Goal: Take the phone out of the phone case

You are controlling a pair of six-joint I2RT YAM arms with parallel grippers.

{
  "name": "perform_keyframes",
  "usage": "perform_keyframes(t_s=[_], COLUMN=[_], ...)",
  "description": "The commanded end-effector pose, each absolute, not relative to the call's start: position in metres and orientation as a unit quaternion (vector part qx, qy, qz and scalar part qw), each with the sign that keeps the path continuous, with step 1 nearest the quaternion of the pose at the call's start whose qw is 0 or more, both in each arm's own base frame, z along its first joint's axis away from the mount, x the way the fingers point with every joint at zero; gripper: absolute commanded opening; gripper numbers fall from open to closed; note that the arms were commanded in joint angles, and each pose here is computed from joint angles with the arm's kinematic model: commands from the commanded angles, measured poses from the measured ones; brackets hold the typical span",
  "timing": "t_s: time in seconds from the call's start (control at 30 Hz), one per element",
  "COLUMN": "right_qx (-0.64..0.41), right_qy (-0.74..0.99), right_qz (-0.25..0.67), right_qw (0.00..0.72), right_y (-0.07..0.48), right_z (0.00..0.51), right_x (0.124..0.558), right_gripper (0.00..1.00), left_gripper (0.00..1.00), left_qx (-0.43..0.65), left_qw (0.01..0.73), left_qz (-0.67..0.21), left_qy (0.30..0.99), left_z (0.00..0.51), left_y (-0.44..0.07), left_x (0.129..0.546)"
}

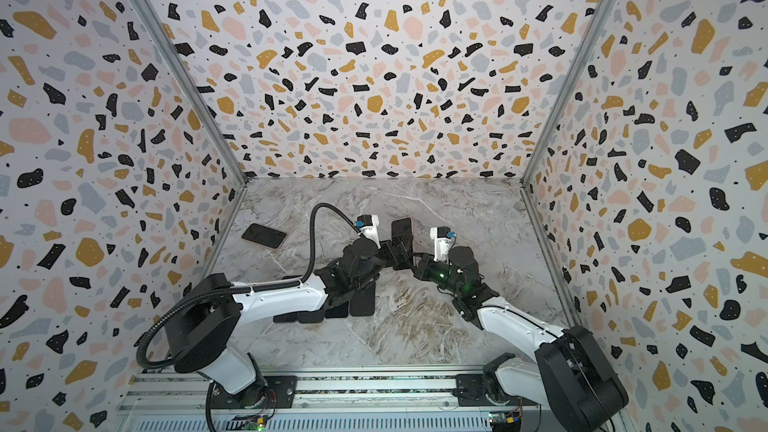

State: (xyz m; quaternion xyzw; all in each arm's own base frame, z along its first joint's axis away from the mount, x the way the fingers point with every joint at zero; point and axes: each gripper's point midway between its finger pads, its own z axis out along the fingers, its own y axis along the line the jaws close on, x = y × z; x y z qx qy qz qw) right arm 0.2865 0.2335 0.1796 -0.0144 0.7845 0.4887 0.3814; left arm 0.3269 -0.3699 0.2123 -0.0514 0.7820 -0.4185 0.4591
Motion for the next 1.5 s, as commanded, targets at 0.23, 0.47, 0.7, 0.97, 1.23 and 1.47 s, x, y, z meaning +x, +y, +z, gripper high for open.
perform_keyframes(t_s=[0.23,0.47,0.7,0.97,1.23,1.47], right_qx=[-0.121,-0.18,-0.228,-0.273,-0.305,-0.323], right_qy=[0.753,0.732,0.703,0.68,0.662,0.653], right_qz=[0.515,0.529,0.551,0.563,0.57,0.569], right_qw=[0.391,0.389,0.388,0.383,0.379,0.381], right_y=[0.23,0.226,0.231,0.234,0.234,0.233], right_z=[0.226,0.243,0.264,0.276,0.276,0.274], right_x=[0.272,0.258,0.244,0.227,0.211,0.201], right_gripper=[0.0,0.0,0.0,0.0,0.0,0.0], left_gripper=[1.0,0.99,0.99,1.0,0.99,0.77], left_qx=[0.025,0.149,0.244,0.248,0.3,0.323], left_qw=[0.545,0.529,0.456,0.41,0.408,0.39], left_qz=[-0.424,-0.41,-0.466,-0.517,-0.553,-0.567], left_qy=[0.723,0.728,0.718,0.709,0.662,0.65], left_z=[0.288,0.286,0.258,0.237,0.257,0.262], left_y=[-0.319,-0.303,-0.323,-0.323,-0.327,-0.332], left_x=[0.317,0.287,0.26,0.263,0.239,0.231])
